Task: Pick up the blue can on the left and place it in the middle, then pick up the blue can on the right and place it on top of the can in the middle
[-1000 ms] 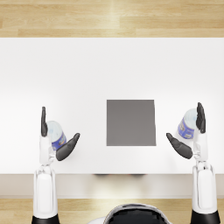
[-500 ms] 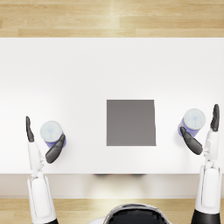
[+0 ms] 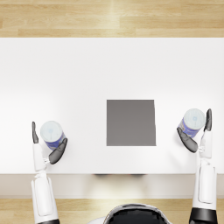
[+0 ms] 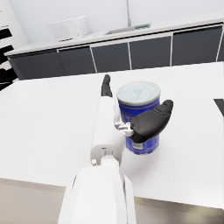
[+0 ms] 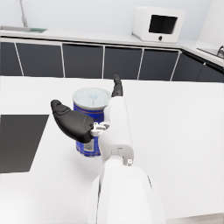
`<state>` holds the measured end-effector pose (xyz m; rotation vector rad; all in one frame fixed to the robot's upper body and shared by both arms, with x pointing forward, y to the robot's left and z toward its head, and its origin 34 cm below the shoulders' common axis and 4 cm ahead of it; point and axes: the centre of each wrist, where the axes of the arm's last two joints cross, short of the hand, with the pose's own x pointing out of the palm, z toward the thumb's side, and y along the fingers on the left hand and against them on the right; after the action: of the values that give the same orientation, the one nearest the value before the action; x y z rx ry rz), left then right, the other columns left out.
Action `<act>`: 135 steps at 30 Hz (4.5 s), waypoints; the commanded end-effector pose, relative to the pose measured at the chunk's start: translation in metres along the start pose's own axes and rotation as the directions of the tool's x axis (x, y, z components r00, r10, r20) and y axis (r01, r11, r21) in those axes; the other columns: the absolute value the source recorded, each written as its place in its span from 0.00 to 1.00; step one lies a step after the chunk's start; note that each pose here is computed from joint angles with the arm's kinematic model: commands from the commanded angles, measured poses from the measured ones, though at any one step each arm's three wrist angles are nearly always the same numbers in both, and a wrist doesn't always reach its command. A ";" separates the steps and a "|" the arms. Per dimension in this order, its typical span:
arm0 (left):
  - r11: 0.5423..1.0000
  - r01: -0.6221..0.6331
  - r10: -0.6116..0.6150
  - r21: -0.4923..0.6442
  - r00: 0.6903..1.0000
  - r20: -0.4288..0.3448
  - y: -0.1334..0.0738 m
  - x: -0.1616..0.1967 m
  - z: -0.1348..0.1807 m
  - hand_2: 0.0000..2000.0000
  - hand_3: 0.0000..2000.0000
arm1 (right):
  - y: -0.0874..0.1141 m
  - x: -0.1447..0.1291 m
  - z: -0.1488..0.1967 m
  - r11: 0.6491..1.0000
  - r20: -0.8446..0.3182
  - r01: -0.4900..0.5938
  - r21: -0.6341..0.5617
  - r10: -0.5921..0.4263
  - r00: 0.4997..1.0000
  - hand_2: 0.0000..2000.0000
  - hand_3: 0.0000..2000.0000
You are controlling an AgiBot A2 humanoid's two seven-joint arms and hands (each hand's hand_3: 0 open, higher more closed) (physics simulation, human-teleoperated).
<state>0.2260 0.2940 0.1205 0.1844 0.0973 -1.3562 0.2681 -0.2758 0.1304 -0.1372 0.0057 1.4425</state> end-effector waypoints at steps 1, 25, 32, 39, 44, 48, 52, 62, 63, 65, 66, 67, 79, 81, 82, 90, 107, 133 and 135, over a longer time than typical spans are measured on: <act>0.999 0.012 -0.012 -0.049 1.000 0.003 0.007 0.004 -0.013 0.00 0.00 | -0.011 0.001 -0.011 0.999 0.007 0.005 0.046 -0.005 1.000 0.00 0.00; 0.991 0.125 -0.123 -0.049 0.992 0.041 0.028 0.028 -0.012 1.00 0.76 | -0.019 0.014 -0.004 0.999 0.048 -0.046 0.018 0.045 0.998 1.00 0.76; 0.971 0.216 -0.224 0.104 0.972 0.076 0.040 0.060 0.030 1.00 0.76 | -0.015 0.022 0.052 0.975 0.038 -0.100 -0.198 0.110 0.993 1.00 0.76; 0.904 0.384 -0.422 0.187 0.873 0.243 0.045 0.121 0.057 1.00 0.76 | -0.015 0.033 0.096 0.924 0.023 -0.140 -0.356 0.159 0.987 1.00 0.76; 0.842 0.487 -0.535 0.230 0.805 0.256 0.047 0.166 0.075 1.00 0.76 | -0.013 0.041 0.116 0.888 0.011 -0.174 -0.427 0.197 0.980 1.00 0.76; 0.806 0.507 -0.582 0.306 0.773 0.252 0.054 0.194 0.075 1.00 0.76 | -0.012 0.046 0.126 0.868 0.009 -0.183 -0.461 0.211 0.977 1.00 0.76; 0.787 0.485 -0.594 0.382 0.762 0.256 0.062 0.212 0.063 1.00 0.76 | -0.005 0.051 0.139 0.832 -0.010 -0.220 -0.510 0.250 0.968 1.00 0.76; 0.757 0.615 -0.648 0.219 0.750 0.135 0.071 0.238 0.016 1.00 0.76 | -0.001 0.060 0.159 0.774 -0.032 -0.265 -0.575 0.302 0.953 1.00 0.76; 0.724 0.665 -0.683 0.183 0.728 0.057 0.071 0.239 0.009 1.00 0.76 | -0.001 0.060 0.159 0.775 -0.030 -0.263 -0.575 0.301 0.953 1.00 0.76; 0.727 0.668 -0.682 0.156 0.730 0.054 0.072 0.239 0.003 1.00 0.76 | -0.001 0.060 0.161 0.764 -0.041 -0.282 -0.580 0.318 0.947 1.00 0.76; 0.746 0.648 -0.664 0.152 0.742 0.096 0.070 0.240 0.001 1.00 0.76 | 0.000 0.061 0.163 0.756 -0.047 -0.291 -0.587 0.327 0.944 1.00 0.76; 0.725 0.675 -0.685 0.138 0.727 0.049 0.070 0.239 -0.002 1.00 0.76 | -0.001 0.063 0.164 0.751 -0.052 -0.304 -0.586 0.340 0.939 1.00 0.76; 0.743 0.661 -0.666 0.100 0.746 0.017 0.065 0.236 -0.014 0.00 0.00 | -0.003 0.082 0.175 0.704 -0.062 -0.349 -0.618 0.400 0.915 1.00 0.76; 0.746 0.646 -0.658 0.164 0.752 0.035 0.058 0.230 -0.005 0.00 0.00 | -0.005 0.093 0.183 0.679 -0.067 -0.370 -0.635 0.429 0.901 1.00 0.76; 0.752 0.627 -0.648 0.203 0.760 0.053 0.056 0.225 0.001 0.00 0.00 | -0.006 0.098 0.183 0.674 -0.069 -0.383 -0.632 0.444 0.894 1.00 0.76; 0.842 0.497 -0.528 0.210 0.839 0.131 0.015 0.137 0.031 0.00 0.00 | -0.012 0.139 0.201 0.611 -0.079 -0.451 -0.650 0.536 0.840 1.00 0.76; 0.877 0.480 -0.471 -0.026 0.868 0.158 -0.014 0.113 -0.006 0.00 0.00 | -0.016 0.177 0.155 0.910 0.104 -0.331 -0.249 0.365 0.925 1.00 0.76; 0.883 0.395 -0.450 0.254 0.866 0.217 -0.014 0.106 0.070 0.00 0.00 | -0.015 0.179 0.137 0.962 0.175 -0.229 -0.150 0.254 0.951 0.00 0.00; 0.883 0.392 -0.449 0.259 0.865 0.222 -0.013 0.107 0.071 0.00 0.00 | -0.016 0.177 0.147 0.944 0.088 -0.263 -0.199 0.285 0.955 0.00 0.00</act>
<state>0.2318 0.1752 0.1649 0.1348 -0.2365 -1.8269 0.2963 -0.0880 0.2474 -0.2068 -0.1450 1.7434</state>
